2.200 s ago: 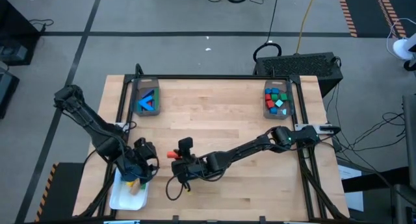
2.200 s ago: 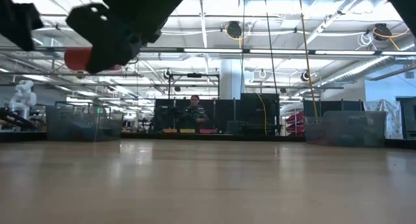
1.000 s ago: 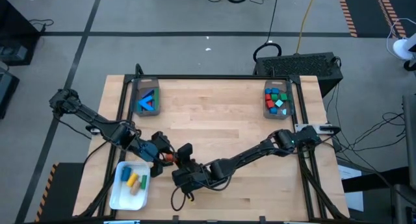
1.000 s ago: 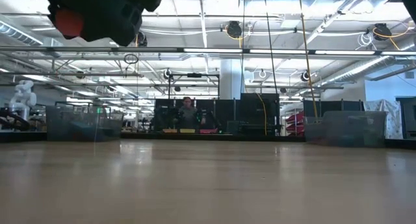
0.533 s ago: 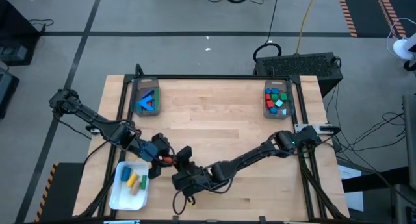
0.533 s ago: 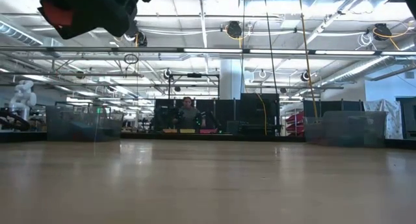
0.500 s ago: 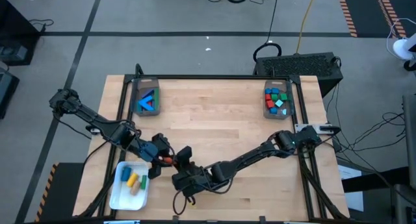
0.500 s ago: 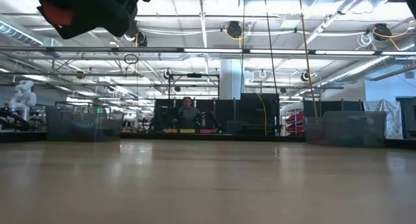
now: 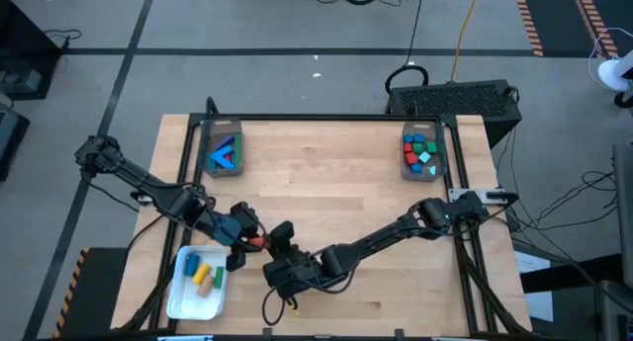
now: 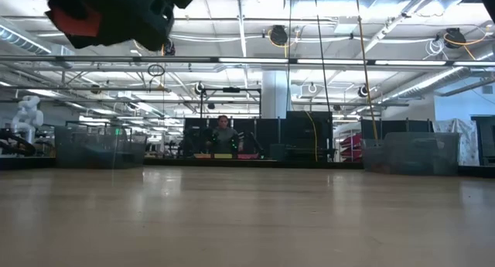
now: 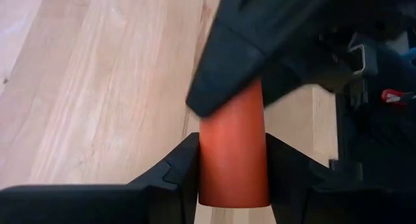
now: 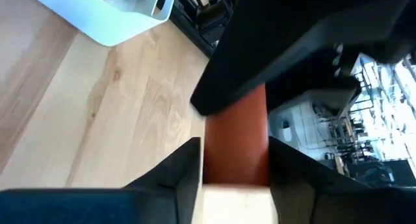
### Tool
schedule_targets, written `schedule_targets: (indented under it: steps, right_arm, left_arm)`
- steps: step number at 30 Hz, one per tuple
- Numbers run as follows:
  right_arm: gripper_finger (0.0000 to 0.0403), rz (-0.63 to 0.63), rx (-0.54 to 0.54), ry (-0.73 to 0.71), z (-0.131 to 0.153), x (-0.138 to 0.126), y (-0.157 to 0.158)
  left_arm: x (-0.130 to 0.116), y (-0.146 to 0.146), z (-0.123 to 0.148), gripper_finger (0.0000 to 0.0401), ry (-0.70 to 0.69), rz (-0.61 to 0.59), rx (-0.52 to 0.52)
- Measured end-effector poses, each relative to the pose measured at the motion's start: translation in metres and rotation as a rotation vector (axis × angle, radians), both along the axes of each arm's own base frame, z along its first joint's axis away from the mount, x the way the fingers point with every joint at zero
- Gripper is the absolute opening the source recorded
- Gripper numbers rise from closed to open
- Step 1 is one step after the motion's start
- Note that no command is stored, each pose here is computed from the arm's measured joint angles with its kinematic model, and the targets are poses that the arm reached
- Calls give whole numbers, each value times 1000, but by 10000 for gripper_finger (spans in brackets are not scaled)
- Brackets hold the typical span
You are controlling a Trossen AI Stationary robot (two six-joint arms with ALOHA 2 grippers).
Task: Sort blocks by size
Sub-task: Put the orange cylindrical block into the white bin
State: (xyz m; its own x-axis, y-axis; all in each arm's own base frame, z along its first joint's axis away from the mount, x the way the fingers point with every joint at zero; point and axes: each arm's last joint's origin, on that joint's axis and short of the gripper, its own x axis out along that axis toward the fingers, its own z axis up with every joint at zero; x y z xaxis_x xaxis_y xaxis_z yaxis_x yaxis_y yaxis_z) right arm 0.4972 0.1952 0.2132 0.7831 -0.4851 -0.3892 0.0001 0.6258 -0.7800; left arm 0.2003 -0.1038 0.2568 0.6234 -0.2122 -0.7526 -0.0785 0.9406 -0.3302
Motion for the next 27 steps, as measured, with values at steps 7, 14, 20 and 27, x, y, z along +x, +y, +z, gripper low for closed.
schedule_targets:
  steps: [7, 14, 20, 27]
  right_arm:
    - [205, -6, 107, 57, 8, -13, -1]
    - [230, 74, 345, 118, 41, -29, -8]
    - [220, 71, 357, 144, 48, -36, -12]
    - [212, 45, 383, 164, 47, -33, -24]
  left_arm:
    - [-5, -2, -3, 135, 40, -12, 18]
    - [-16, -4, -9, 135, 160, 27, 6]
    - [-20, -9, -9, 135, 197, 4, -31]
    - [-34, -9, -15, 135, 426, 40, -131]
